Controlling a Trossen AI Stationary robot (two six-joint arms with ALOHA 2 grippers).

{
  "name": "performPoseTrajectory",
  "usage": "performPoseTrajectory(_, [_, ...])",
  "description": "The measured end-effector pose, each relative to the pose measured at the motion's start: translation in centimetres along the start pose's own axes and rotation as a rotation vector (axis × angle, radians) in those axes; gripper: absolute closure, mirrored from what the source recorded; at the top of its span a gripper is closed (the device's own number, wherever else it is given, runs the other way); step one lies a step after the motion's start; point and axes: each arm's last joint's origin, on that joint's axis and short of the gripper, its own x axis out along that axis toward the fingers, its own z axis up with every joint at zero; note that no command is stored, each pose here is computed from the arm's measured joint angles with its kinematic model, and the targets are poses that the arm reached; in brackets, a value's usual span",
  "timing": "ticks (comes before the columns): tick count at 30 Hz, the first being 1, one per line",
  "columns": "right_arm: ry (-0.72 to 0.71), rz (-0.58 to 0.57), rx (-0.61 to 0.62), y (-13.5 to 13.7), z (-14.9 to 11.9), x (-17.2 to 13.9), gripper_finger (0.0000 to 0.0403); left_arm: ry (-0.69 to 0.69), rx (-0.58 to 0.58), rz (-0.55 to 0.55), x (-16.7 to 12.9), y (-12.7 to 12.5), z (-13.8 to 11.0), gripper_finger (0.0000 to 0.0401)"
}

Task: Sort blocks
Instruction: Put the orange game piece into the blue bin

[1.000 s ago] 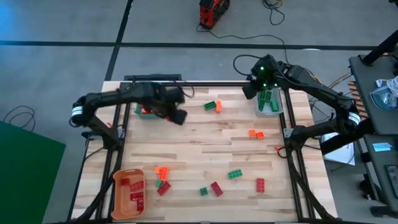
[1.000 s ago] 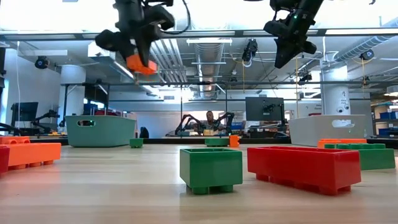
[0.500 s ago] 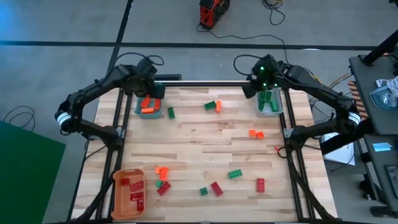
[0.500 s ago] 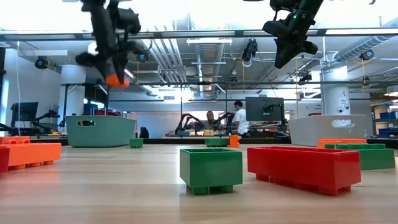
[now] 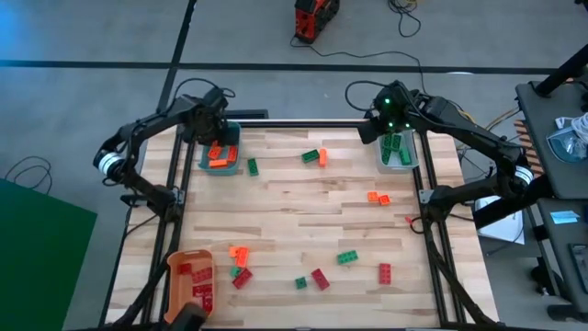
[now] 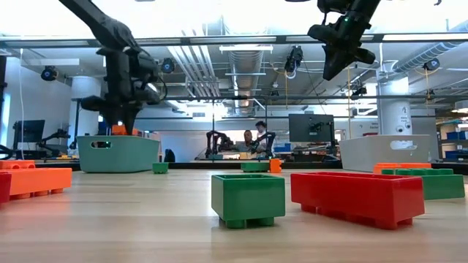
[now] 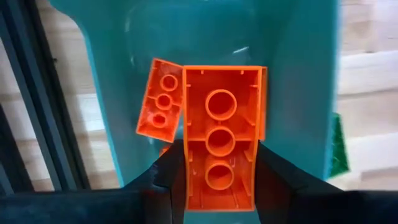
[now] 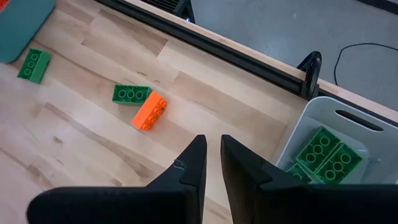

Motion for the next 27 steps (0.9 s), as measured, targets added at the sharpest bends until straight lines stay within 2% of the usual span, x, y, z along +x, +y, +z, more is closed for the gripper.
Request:
performPoseTrajectory(17, [0.006,-0.002,0.01,-0.02,-0.05,-0.01,0.0364,-0.048,-0.02,-0.023,0.75,-0.11,0.95,0.0286])
performPoseTrajectory(27, [0.006,-0.002,0.017,-0.02,-0.05,-0.01,0.0364,-0.058,-0.047,0.009,0.98,0.05,0.87,0.0225])
